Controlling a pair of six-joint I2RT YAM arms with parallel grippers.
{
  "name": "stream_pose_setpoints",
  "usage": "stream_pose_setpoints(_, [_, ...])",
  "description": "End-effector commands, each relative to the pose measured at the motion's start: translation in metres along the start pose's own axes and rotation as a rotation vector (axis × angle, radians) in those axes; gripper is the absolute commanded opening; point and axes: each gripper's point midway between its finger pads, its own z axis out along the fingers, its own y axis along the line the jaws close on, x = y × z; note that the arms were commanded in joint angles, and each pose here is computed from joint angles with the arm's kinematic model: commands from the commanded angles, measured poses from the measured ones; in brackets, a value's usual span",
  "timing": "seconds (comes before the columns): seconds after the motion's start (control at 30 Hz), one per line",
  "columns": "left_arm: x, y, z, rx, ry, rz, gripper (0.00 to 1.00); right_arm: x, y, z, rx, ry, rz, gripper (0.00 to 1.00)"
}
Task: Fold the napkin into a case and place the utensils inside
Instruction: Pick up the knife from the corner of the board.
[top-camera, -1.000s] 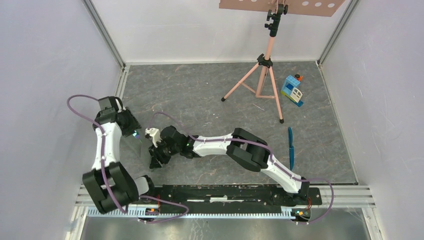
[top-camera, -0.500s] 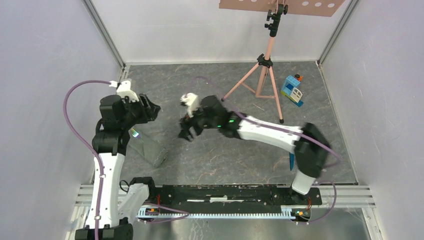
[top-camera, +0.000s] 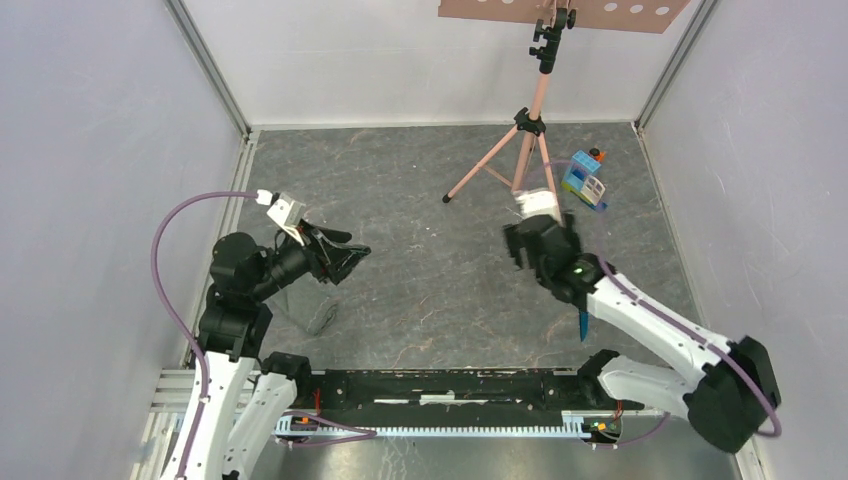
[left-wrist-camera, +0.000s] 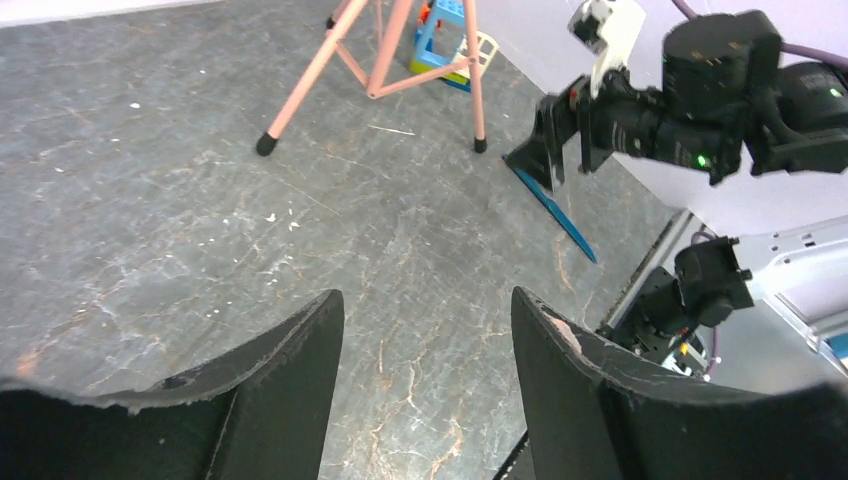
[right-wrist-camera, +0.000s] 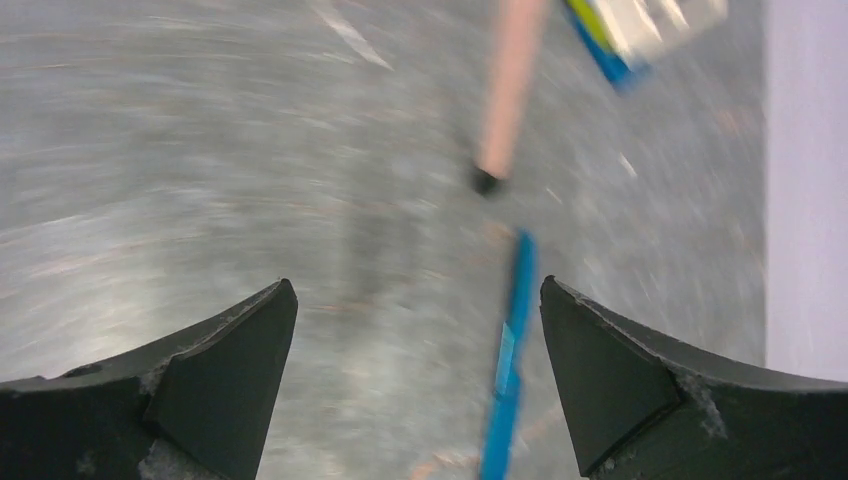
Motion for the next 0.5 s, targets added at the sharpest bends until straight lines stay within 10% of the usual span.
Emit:
stream_pose_setpoints(0.0, [-0.002, -0.021, 0.003, 0.105, -0.018, 0.003, 0.69, 0.073, -0.081, -0.006, 0.286, 0.167, 0.334, 0.98])
stream_pose_setpoints(0.2, [0.013, -0.026, 0.003, 0.11, 0.03, 0.039, 0.72, 0.143, -0.1, 0.012, 0.205, 0.282, 0.717, 0.93])
stream_pose_setpoints(0.47, [0.017, -0.035, 0.005, 0.148, 0.046, 0.052, 0.72, 0.162, -0.098, 0.025, 0.109, 0.463, 0.596, 0.82])
